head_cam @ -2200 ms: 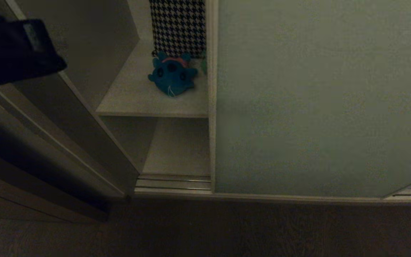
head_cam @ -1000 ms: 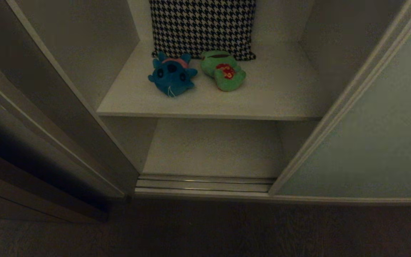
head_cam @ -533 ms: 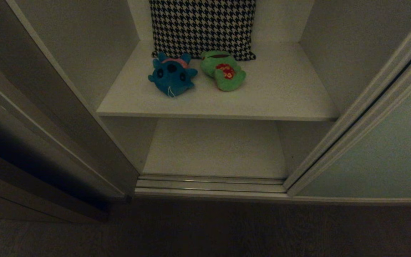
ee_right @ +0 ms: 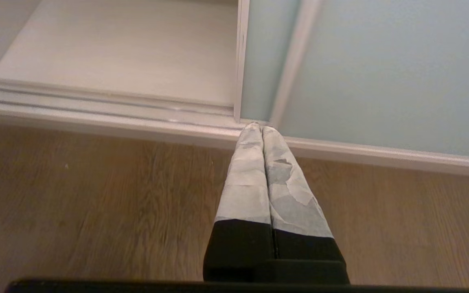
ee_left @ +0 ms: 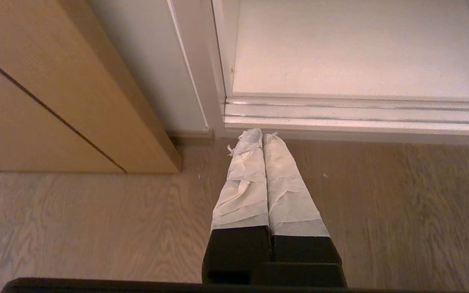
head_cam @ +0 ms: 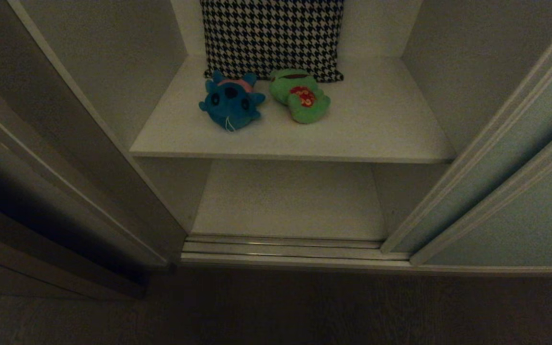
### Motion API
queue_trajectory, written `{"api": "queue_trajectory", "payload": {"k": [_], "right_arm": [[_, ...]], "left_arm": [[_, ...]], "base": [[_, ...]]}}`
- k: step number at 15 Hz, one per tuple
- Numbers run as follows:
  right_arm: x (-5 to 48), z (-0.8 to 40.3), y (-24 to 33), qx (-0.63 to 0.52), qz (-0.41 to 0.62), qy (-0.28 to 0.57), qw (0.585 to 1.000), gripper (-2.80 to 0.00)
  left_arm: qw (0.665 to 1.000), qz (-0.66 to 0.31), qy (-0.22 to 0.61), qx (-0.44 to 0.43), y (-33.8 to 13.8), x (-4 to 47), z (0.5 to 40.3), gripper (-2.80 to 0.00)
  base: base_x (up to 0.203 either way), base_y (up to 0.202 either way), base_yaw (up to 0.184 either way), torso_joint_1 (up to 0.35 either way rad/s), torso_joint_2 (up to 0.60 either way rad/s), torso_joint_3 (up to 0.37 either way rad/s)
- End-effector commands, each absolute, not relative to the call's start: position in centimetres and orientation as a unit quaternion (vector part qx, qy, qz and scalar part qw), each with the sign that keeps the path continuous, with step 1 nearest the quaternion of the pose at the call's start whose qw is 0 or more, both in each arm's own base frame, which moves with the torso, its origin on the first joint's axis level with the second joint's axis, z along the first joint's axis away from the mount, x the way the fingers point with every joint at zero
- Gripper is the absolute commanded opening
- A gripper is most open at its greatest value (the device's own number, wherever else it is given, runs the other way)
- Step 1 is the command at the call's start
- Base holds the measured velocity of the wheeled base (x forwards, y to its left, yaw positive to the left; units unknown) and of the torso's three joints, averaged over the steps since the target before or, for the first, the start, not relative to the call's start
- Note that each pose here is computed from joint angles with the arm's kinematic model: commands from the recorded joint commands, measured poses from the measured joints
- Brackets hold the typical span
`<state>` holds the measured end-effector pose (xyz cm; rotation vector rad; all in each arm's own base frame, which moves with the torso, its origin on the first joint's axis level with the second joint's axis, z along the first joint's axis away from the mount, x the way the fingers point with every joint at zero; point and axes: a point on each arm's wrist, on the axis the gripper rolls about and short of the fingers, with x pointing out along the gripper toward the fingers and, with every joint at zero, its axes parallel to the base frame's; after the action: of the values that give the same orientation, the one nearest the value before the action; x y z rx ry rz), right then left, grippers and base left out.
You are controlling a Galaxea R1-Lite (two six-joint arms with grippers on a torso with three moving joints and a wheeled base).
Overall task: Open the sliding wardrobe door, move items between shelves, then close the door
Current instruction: Open the door, then place the blue doll on the lower shelf
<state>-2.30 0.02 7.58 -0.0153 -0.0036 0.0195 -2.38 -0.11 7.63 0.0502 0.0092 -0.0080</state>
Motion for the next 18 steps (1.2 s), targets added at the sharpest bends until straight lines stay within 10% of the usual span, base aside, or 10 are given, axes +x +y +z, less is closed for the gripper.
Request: {"api": "queue_trajectory", "payload": {"k": [1, 12, 18], "right_arm": [[-2.3, 7.6, 0.0, -0.008, 0.01, -0.004, 1.0, -2.8], [-2.3, 7.6, 0.0, -0.008, 0.01, -0.004, 1.0, -2.8], [-2.3, 7.6, 0.0, -0.008, 0.01, -0.003, 1.0, -2.8]], "left_arm": [[1.0, -0.004, 0.007, 0.025, -0.1, -2.3, 7.6, -2.8], [1.0, 0.007, -0.007, 0.027, -0.1, -2.4, 8.1, -2.8], [0.999, -0.009, -0.041, 0.031, -0.1, -1.6, 21.7, -2.8]], "base": [[0.106, 0.0, -0.001, -0.007, 0.0, 0.008], [0.093, 0.0, 0.001, 0.001, 0.0, 0.0], [0.0, 0.0, 0.0, 0.0, 0.0, 0.0]]}}
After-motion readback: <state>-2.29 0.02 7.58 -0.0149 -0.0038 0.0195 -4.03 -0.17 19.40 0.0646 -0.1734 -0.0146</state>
